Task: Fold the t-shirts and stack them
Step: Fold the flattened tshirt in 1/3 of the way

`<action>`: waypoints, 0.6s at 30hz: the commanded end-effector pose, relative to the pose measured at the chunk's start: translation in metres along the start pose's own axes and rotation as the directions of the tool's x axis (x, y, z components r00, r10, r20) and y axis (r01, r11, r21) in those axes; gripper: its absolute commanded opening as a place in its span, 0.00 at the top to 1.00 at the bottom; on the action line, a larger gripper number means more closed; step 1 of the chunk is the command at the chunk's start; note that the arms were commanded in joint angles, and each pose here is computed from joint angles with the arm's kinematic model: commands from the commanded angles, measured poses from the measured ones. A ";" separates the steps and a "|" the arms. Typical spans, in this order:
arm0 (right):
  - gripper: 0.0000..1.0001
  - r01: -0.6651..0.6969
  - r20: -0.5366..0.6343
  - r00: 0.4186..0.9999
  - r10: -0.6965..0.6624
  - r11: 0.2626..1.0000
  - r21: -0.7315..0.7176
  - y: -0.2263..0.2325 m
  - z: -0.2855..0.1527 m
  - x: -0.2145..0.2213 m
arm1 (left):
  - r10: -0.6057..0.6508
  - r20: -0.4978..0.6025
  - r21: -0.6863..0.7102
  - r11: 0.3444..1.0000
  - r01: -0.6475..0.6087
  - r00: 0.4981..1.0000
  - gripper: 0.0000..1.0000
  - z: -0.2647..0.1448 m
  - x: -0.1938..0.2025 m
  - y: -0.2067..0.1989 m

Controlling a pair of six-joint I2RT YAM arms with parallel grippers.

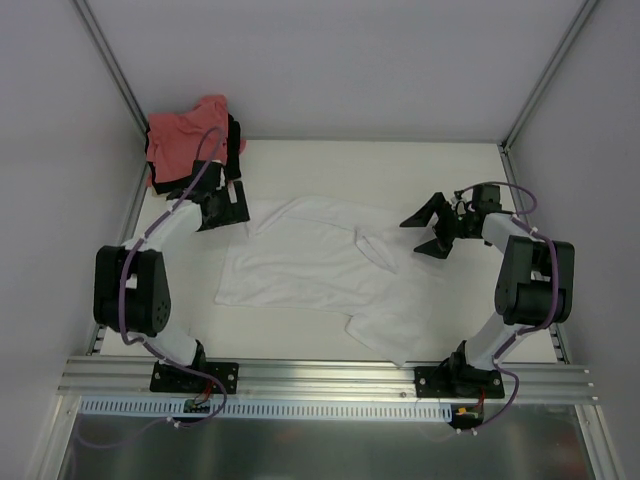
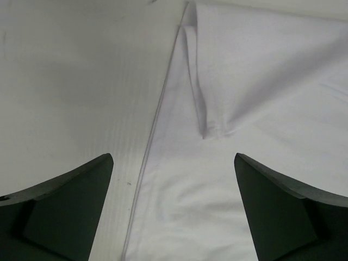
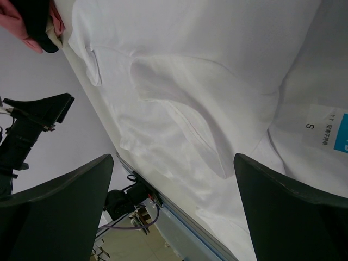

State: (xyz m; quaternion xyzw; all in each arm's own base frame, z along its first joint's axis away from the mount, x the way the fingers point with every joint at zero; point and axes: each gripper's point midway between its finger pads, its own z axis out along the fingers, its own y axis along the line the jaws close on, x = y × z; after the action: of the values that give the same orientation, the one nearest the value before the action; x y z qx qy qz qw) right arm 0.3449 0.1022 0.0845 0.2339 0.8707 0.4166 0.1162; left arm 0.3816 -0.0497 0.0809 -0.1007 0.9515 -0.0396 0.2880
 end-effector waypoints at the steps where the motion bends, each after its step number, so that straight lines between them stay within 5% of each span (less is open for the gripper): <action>1: 0.00 0.047 0.013 0.999 -0.046 0.998 -0.034 0.017 -0.008 0.003 | -0.023 0.177 -0.018 0.999 0.026 0.984 0.01 -0.036 -0.028 0.002; 10: 0.00 0.018 -0.032 0.999 -0.018 1.000 0.011 0.003 -0.007 0.020 | -0.060 0.295 0.249 0.968 -0.016 0.953 0.01 -0.101 -0.027 -0.044; 18: 0.15 -0.014 -0.080 0.997 0.018 0.998 0.057 -0.025 0.004 0.048 | -0.054 0.297 0.361 0.931 -0.060 0.953 0.01 -0.127 0.001 -0.064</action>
State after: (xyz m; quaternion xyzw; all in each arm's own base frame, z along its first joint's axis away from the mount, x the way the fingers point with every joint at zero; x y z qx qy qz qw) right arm 0.3078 0.1133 0.0620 0.2360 0.8804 0.4055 0.0682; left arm 0.3286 -0.0974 0.1881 -0.0591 0.8805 -0.1668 0.4398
